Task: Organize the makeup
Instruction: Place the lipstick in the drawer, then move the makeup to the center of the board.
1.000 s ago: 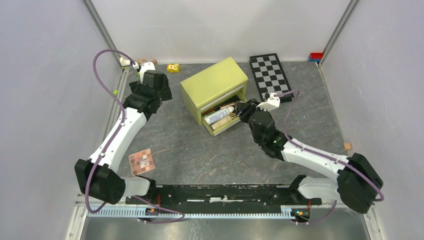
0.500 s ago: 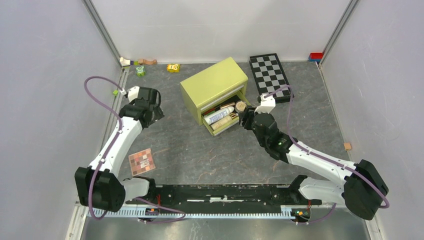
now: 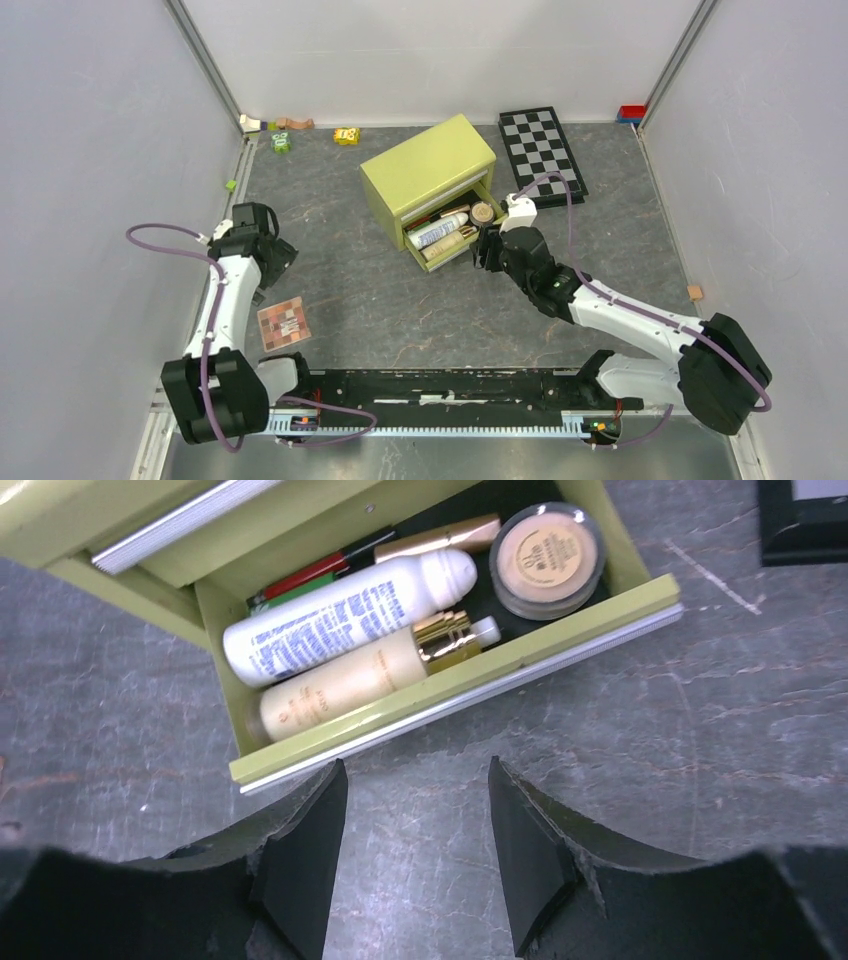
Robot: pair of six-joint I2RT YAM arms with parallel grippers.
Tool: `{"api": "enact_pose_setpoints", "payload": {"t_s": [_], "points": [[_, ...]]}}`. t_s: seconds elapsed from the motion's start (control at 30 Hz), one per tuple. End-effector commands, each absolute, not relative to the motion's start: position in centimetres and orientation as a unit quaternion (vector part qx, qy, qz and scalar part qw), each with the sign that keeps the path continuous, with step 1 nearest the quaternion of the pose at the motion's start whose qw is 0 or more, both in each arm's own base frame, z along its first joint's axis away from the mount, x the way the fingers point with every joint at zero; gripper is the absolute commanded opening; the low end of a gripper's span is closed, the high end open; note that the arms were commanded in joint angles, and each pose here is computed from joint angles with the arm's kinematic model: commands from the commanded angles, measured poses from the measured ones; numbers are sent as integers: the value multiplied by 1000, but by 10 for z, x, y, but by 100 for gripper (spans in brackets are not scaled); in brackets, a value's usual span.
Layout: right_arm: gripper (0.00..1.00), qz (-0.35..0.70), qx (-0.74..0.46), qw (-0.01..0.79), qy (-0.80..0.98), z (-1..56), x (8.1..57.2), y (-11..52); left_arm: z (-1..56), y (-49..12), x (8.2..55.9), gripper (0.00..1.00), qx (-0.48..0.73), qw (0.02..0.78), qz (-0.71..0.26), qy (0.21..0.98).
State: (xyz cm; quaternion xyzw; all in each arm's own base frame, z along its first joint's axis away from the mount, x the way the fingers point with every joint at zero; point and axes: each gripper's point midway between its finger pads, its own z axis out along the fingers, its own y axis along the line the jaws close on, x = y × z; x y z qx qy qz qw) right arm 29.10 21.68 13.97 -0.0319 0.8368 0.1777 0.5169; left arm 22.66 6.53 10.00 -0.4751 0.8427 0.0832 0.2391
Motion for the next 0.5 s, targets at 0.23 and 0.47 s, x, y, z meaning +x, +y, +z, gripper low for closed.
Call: {"api": "enact_pose_setpoints", "payload": {"t_s": [0.23, 0.47], "points": [[61, 218, -63, 482, 846, 123, 280, 234, 93, 115, 183, 100, -590, 242, 120, 761], [61, 222, -83, 475, 848, 123, 280, 238, 78, 132, 179, 100, -607, 249, 141, 742]]}}
